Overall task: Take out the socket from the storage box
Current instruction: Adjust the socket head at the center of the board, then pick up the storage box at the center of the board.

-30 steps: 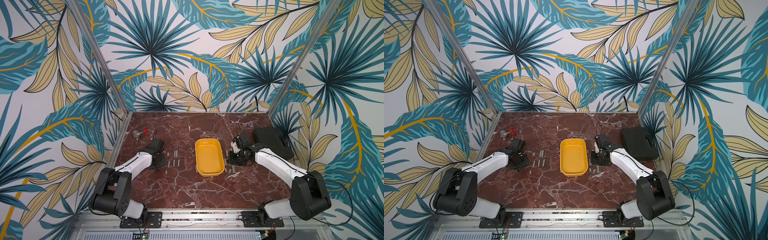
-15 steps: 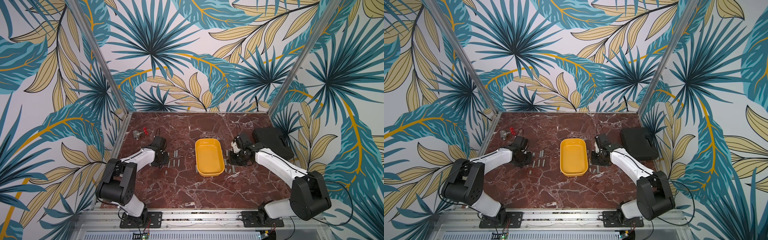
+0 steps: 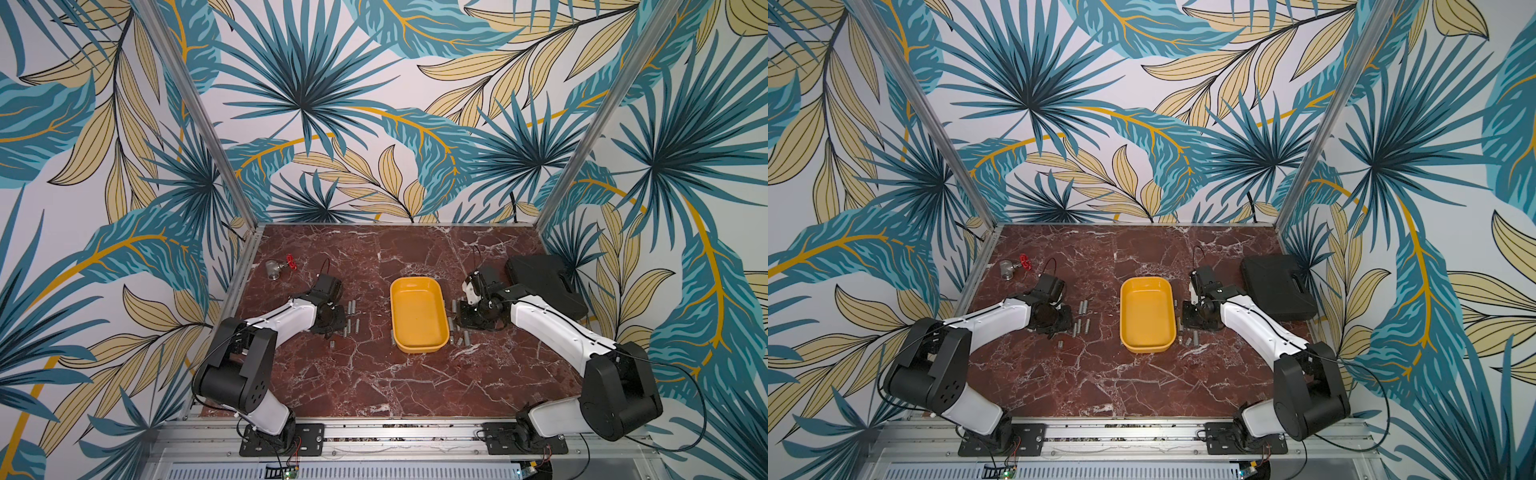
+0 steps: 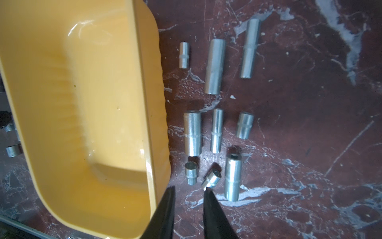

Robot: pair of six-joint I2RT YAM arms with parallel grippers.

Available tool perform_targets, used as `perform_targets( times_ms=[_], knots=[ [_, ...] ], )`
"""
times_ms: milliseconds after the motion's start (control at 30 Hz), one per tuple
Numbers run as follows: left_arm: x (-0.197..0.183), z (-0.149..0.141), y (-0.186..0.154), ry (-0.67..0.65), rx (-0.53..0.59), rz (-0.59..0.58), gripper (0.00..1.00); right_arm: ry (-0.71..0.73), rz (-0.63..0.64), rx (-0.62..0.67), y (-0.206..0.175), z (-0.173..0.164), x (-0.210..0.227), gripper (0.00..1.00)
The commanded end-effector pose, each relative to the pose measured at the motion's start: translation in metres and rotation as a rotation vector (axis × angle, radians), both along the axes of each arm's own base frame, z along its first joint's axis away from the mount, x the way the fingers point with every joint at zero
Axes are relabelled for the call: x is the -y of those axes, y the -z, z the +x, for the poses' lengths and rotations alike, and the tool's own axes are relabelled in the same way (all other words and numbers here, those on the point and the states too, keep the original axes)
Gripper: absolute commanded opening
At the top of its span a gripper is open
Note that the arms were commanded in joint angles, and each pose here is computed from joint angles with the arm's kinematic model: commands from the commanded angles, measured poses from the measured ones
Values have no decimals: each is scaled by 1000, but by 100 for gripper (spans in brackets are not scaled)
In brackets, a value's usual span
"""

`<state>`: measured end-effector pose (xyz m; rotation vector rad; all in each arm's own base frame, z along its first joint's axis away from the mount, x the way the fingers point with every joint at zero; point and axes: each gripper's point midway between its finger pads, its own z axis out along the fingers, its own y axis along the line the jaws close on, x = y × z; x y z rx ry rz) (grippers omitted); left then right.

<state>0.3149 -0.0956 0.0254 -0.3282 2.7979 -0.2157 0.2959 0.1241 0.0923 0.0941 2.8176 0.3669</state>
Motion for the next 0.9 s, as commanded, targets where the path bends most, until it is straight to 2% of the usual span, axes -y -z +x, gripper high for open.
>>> perform_targets(
  times_ms=[0,333,567,867],
  knots=[
    [-5,-2,-6,-11,23,17,35,-6,2,23,-13,5,0,29],
    [-6,1,-17,-16,45,18,37,-23,71,51,-26,18,-16,33],
    [-5,-2,-40,-16,95,-3,40,-23,114,63,-29,29,-26,36],
    [23,-16,-58,20,132,-55,41,-45,88,12,-5,44,-43,38]
  ],
)
